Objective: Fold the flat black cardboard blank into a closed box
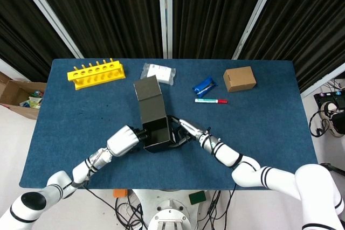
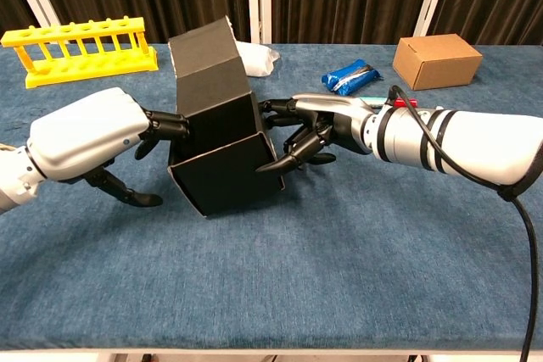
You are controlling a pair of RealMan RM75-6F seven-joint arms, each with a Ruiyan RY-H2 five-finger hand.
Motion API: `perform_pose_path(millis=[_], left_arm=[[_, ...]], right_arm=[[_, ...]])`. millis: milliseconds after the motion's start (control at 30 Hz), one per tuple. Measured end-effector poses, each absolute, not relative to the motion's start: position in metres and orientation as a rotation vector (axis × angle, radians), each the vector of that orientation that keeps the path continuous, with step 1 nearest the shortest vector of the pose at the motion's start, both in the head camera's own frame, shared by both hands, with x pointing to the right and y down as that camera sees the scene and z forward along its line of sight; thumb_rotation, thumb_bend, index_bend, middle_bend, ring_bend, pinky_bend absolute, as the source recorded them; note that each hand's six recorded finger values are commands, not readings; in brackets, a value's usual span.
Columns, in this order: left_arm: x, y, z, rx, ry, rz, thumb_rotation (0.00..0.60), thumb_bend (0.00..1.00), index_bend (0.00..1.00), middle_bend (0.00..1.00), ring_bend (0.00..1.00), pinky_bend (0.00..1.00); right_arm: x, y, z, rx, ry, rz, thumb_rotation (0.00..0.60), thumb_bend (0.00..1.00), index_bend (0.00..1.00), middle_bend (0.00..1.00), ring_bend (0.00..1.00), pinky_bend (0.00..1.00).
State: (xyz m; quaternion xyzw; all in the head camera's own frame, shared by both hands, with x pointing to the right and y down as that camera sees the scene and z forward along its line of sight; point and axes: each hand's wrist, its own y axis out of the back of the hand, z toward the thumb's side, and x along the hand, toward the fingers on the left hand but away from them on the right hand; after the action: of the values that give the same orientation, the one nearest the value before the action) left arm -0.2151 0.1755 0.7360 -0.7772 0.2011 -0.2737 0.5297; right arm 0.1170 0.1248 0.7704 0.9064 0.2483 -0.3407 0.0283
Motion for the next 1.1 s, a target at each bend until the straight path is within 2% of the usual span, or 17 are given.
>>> perform_pose_path(millis=[133, 300, 433, 667, 767, 933, 1100], left_arm=[[-0.216, 0.176, 0.737, -1.844, 0.439, -0.654, 0.6, 0.09, 0.57, 0.48, 0.69, 0.88], [-0.214, 0.173, 0.732, -1.836, 0.449, -0.632, 0.6, 0.16, 0.69, 0.59, 0.71, 0.89], [-0.214, 0.172, 0.729, -1.823, 0.455, -0.609, 0.6, 0.21, 0.71, 0.62, 0.72, 0.89], [-0.215, 0.173, 0.729, -1.824, 0.453, -0.602, 0.6, 0.21, 0.71, 0.61, 0.72, 0.88], [-0.215, 0.172, 0.729, -1.823, 0.457, -0.601, 0.6, 0.19, 0.68, 0.58, 0.72, 0.88], [-0.218, 0.17, 0.727, -1.827, 0.48, -0.606, 0.6, 0.07, 0.49, 0.43, 0.69, 0.88], [-0.224, 0.169, 0.721, -1.818, 0.514, -0.606, 0.6, 0.02, 0.38, 0.33, 0.67, 0.88]], right_arm=[[0.117, 0.125, 0.77, 2.809, 0.77, -1.043, 0.6, 0.18, 0.15, 0.24, 0.68, 0.99], [0.114, 0.126, 0.767, 2.82, 0.775, -1.019, 0.6, 0.18, 0.15, 0.24, 0.68, 0.99], [0.112, 0.127, 0.766, 2.828, 0.783, -0.997, 0.6, 0.18, 0.15, 0.25, 0.68, 0.99], [0.112, 0.127, 0.766, 2.825, 0.795, -0.985, 0.6, 0.18, 0.15, 0.25, 0.68, 0.99], [0.112, 0.127, 0.766, 2.824, 0.801, -0.983, 0.6, 0.18, 0.15, 0.26, 0.68, 0.99], [0.113, 0.125, 0.766, 2.82, 0.821, -0.979, 0.6, 0.18, 0.15, 0.26, 0.68, 0.99], [0.113, 0.121, 0.765, 2.811, 0.855, -0.967, 0.6, 0.18, 0.15, 0.27, 0.68, 0.99]])
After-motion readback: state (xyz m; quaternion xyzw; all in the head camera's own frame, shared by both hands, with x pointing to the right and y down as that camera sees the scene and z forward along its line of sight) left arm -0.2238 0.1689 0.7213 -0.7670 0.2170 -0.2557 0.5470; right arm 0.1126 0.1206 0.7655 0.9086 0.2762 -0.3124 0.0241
